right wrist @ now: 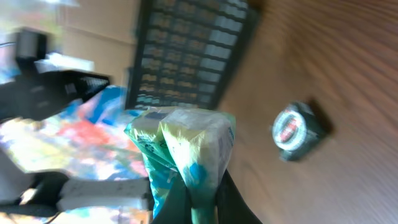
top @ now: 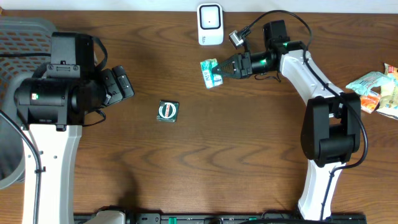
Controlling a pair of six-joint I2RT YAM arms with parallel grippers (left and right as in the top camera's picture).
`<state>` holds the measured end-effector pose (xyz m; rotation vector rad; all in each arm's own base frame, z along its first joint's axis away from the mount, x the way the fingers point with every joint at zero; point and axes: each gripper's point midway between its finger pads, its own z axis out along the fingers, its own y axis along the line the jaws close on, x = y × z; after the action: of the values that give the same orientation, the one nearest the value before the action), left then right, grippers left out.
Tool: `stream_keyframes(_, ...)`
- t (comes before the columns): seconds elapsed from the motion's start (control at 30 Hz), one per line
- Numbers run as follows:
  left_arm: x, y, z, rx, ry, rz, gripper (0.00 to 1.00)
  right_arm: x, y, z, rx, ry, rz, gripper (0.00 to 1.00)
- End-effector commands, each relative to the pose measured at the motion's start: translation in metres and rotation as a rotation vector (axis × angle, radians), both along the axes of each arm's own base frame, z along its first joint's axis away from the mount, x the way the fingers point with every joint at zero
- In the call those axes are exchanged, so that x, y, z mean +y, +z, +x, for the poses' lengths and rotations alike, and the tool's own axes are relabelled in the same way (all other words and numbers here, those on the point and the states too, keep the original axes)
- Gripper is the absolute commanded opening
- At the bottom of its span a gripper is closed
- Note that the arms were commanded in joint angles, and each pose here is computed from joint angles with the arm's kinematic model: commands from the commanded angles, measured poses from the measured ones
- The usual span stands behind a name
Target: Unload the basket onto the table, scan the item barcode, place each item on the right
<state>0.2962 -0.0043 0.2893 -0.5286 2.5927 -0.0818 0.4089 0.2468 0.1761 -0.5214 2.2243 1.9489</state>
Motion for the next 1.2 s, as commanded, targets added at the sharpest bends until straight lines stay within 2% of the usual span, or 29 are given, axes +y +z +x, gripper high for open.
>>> stream_keyframes(0.0, 0.003, 0.002, -0.001, -0.004, 0.02, 0.005, 0.98, -0.003, -0.034, 0.01, -0.004, -0.084, -0.262, 0.01)
stream_keyframes(0.13, 0.003, 0.002, -0.001, -0.004, 0.019, 0.005, 0.98, -0.041, -0.098, 0.018, 0.036, -0.231, -0.719, 0.01)
stream_keyframes(0.23, 0.003, 0.002, -0.001, -0.004, 0.019, 0.005, 0.98, -0.077, -0.114, 0.021, 0.023, -0.3, -0.969, 0.01)
stream_keyframes(0.43, 0.003, 0.002, -0.001, -0.004, 0.02, 0.005, 0.98, -0.132, -0.094, 0.022, -0.037, -0.362, -1.351, 0.01)
stream_keyframes(0.63, 0.003, 0.002, -0.001, -0.004, 0.019, 0.005, 0.98, -0.154, -0.085, 0.017, -0.185, -0.372, -1.691, 0.01)
stream_keyframes(0.8, 0.003, 0.002, -0.001, -0.004, 0.019, 0.005, 0.98, -0.147, -0.089, 0.018, -0.311, -0.432, -1.838, 0.01)
stream_keyframes(1.17, 0.003, 0.002, -0.001, -0.004, 0.019, 0.005, 0.98, -0.106, -0.112, 0.007, -0.424, -0.396, -1.821, 0.01)
